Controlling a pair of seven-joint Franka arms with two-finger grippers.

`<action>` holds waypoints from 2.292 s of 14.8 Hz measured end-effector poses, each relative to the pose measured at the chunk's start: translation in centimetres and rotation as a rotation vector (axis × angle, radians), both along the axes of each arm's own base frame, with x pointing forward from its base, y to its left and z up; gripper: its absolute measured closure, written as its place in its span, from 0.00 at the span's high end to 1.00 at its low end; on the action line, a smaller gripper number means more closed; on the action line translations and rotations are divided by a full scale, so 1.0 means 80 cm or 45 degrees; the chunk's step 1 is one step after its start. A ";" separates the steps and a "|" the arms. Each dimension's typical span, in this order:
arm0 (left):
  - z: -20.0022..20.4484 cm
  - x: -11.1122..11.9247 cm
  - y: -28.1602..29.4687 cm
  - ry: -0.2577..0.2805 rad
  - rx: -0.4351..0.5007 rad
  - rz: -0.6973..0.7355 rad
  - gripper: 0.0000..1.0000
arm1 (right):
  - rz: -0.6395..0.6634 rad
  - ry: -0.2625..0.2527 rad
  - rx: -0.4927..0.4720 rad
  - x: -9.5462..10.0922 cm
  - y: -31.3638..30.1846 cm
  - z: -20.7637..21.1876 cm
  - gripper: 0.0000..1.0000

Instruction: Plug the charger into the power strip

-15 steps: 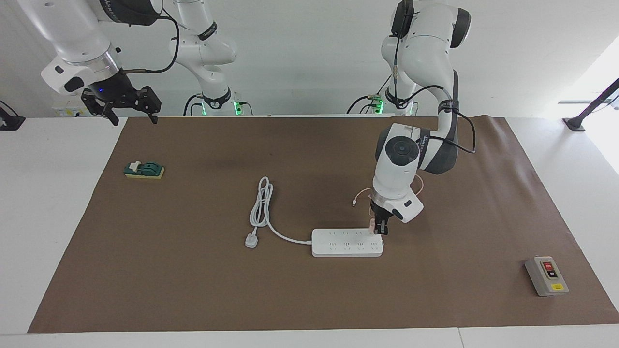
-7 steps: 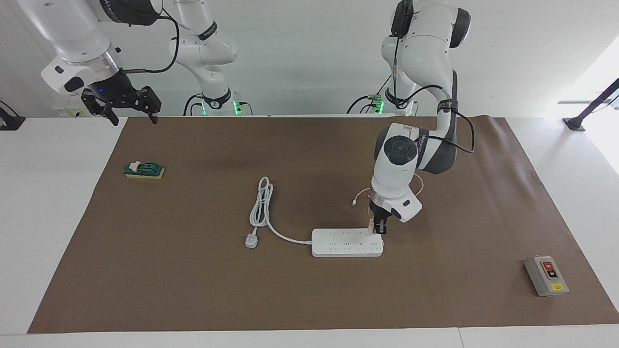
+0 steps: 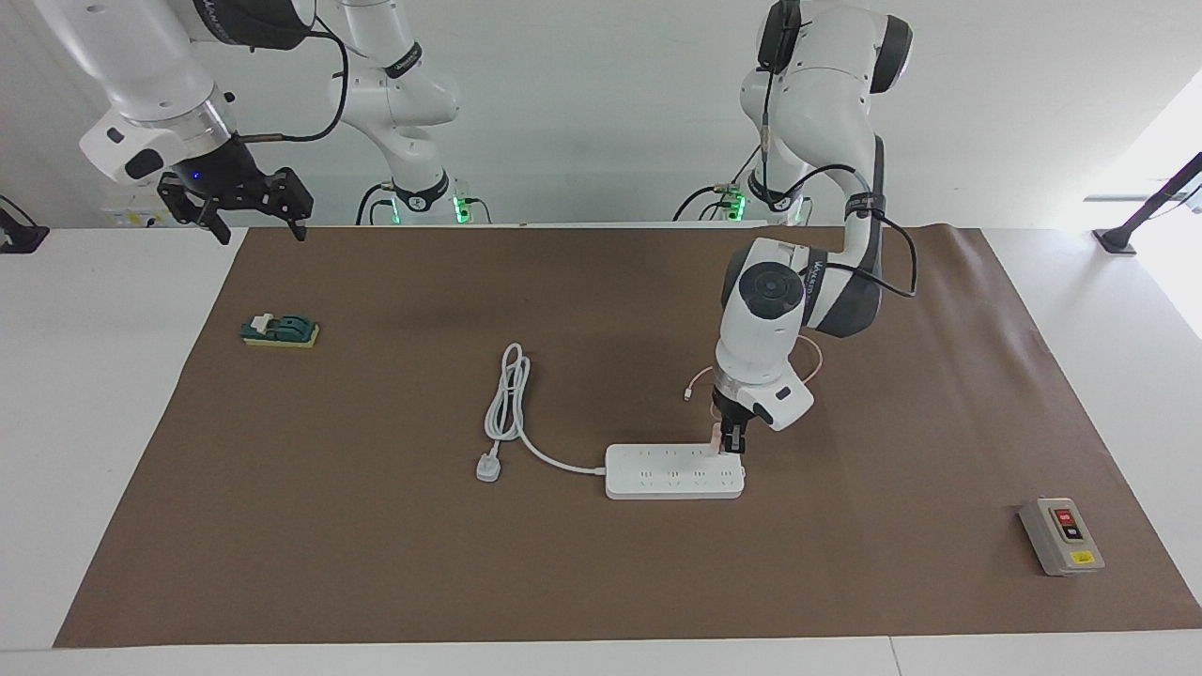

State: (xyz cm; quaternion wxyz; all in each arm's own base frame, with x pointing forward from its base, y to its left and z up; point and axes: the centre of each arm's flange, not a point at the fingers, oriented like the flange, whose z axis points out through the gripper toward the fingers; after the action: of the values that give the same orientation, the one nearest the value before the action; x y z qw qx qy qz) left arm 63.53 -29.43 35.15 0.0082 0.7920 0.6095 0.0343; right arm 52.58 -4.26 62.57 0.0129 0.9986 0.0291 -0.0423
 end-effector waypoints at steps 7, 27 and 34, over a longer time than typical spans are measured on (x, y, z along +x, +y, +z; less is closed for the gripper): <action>0.000 0.000 0.000 0.001 0.001 -0.011 0.32 | 0.000 0.000 0.000 0.000 0.000 0.000 1.00; 0.000 0.002 0.001 -0.012 -0.003 -0.042 0.32 | 0.000 0.000 0.000 0.000 0.000 0.000 1.00; -0.002 0.003 0.003 -0.011 0.001 -0.067 0.32 | 0.000 0.000 0.000 0.000 0.000 0.000 1.00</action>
State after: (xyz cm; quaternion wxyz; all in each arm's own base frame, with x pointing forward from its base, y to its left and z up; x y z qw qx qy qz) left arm 63.80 -29.17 34.99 0.0116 0.8077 0.5883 0.0377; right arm 52.58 -4.26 62.57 0.0129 0.9986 0.0291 -0.0423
